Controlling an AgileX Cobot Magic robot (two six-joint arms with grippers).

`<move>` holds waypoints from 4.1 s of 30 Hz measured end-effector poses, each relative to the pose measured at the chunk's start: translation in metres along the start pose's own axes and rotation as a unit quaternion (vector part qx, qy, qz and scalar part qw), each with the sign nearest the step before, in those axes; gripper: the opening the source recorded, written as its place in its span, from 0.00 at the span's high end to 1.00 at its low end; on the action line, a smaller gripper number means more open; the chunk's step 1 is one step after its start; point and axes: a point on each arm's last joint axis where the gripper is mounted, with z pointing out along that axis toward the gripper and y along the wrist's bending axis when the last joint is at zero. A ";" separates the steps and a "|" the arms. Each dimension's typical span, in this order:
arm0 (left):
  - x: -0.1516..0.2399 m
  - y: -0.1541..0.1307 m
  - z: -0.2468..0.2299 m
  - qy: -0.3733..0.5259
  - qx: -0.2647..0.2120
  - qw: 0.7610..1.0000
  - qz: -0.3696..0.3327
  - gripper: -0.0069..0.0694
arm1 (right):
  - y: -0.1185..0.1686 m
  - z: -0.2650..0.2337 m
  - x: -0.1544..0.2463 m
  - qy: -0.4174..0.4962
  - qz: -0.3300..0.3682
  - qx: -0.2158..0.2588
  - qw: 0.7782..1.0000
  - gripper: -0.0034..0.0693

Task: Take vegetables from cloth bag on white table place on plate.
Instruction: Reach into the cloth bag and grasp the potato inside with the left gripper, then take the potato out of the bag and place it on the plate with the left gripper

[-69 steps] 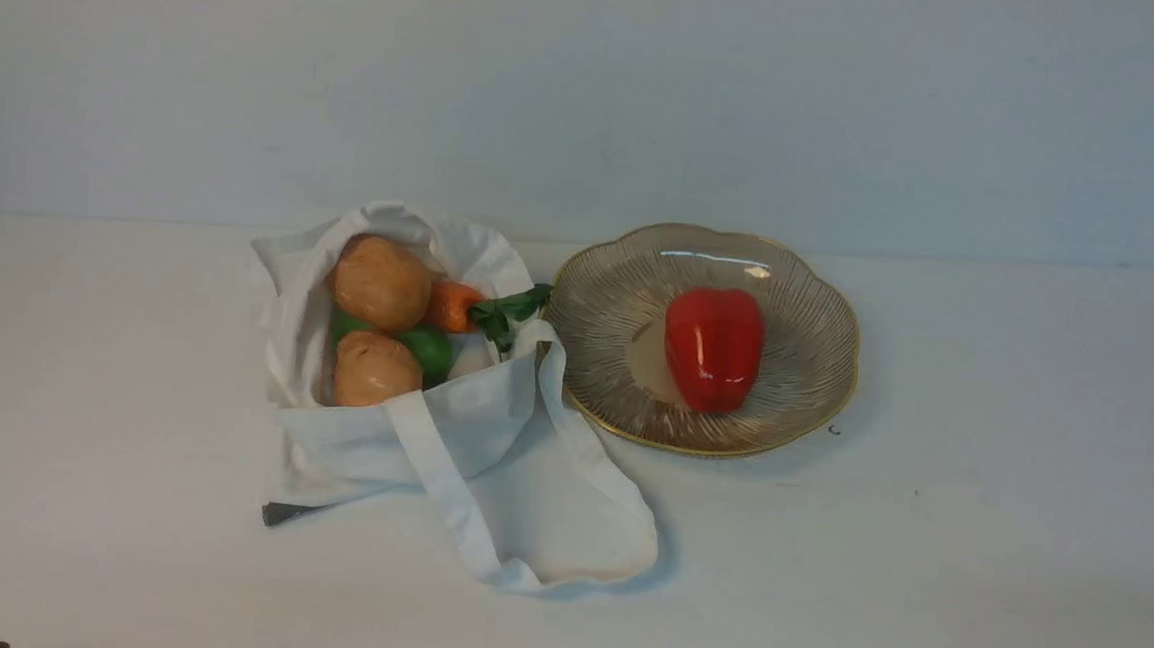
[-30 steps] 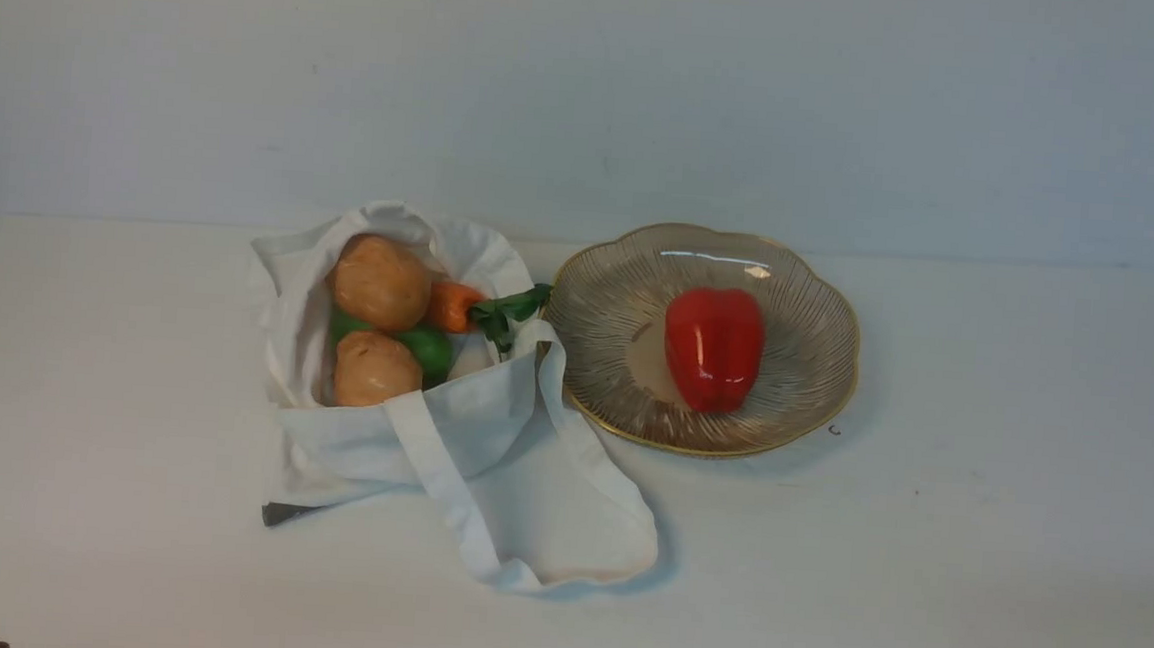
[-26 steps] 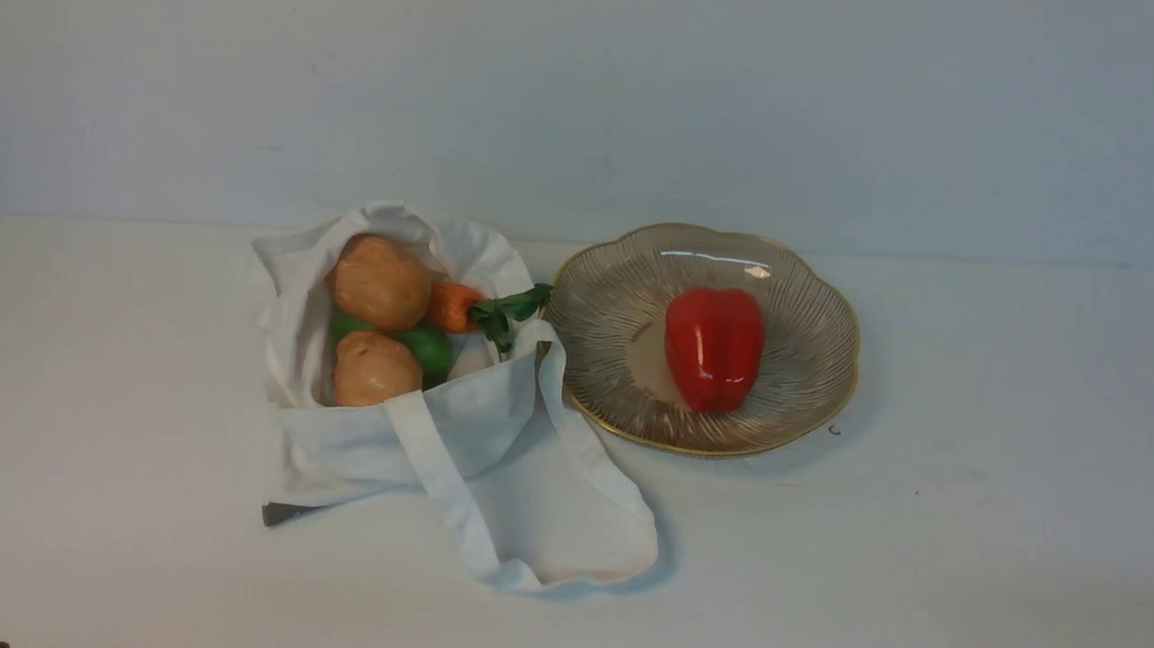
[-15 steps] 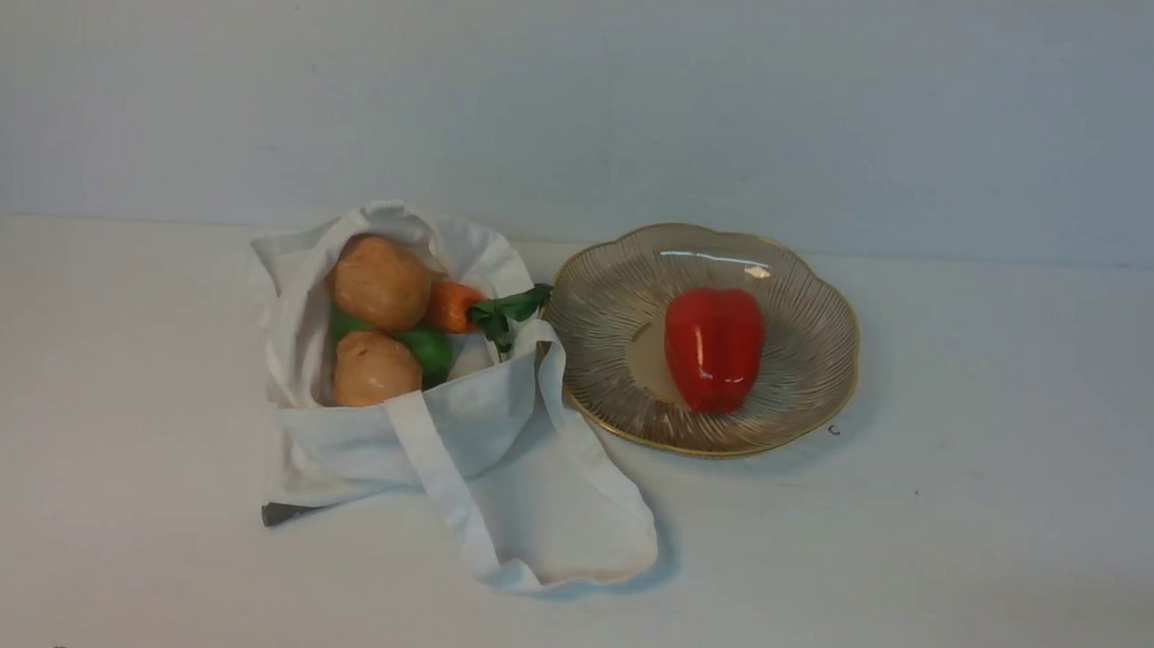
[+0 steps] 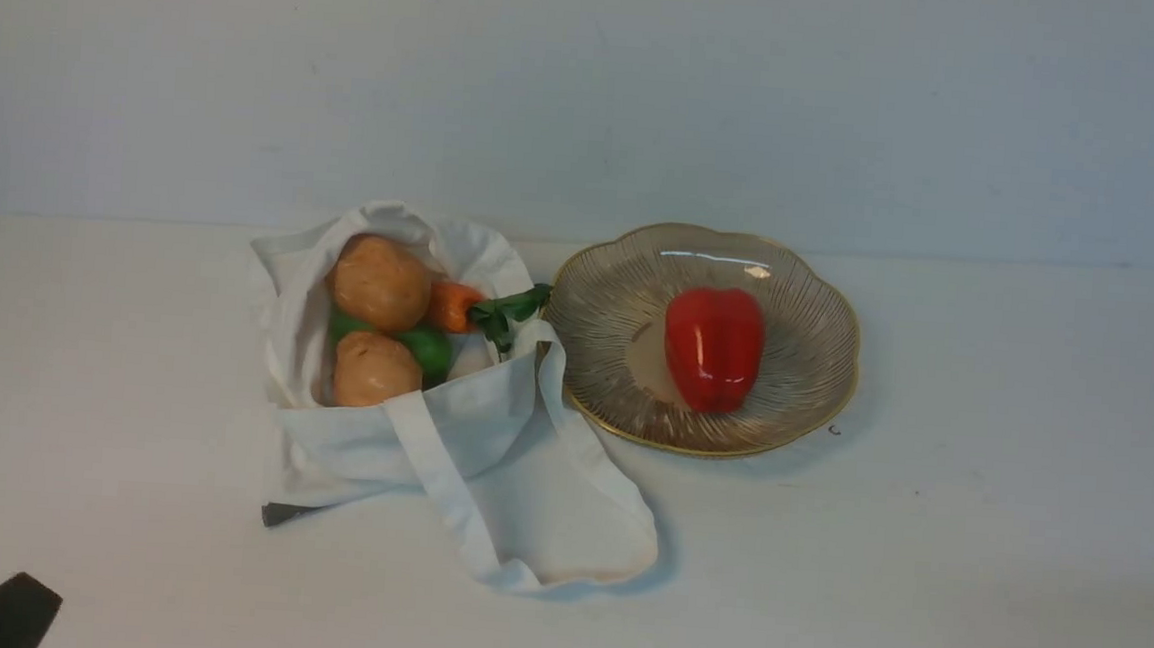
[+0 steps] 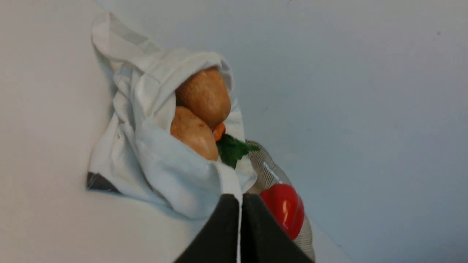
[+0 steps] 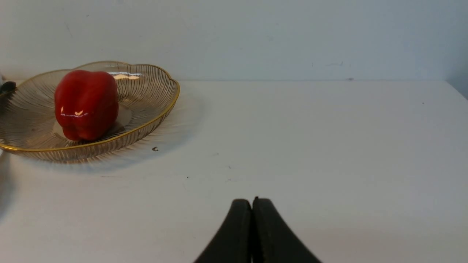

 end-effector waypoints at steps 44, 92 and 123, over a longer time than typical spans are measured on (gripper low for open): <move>-0.027 -0.088 0.354 0.451 -0.302 0.776 0.321 0.33 | 0.000 0.000 0.000 0.000 0.000 0.000 1.000 0.97; 0.005 -0.043 0.392 0.343 -0.391 0.828 0.208 0.35 | 0.000 0.000 0.000 0.000 0.002 0.000 1.000 0.97; 0.134 -0.142 0.371 0.400 -0.139 0.836 0.349 0.35 | 0.000 0.000 0.000 0.000 0.003 0.000 1.000 0.97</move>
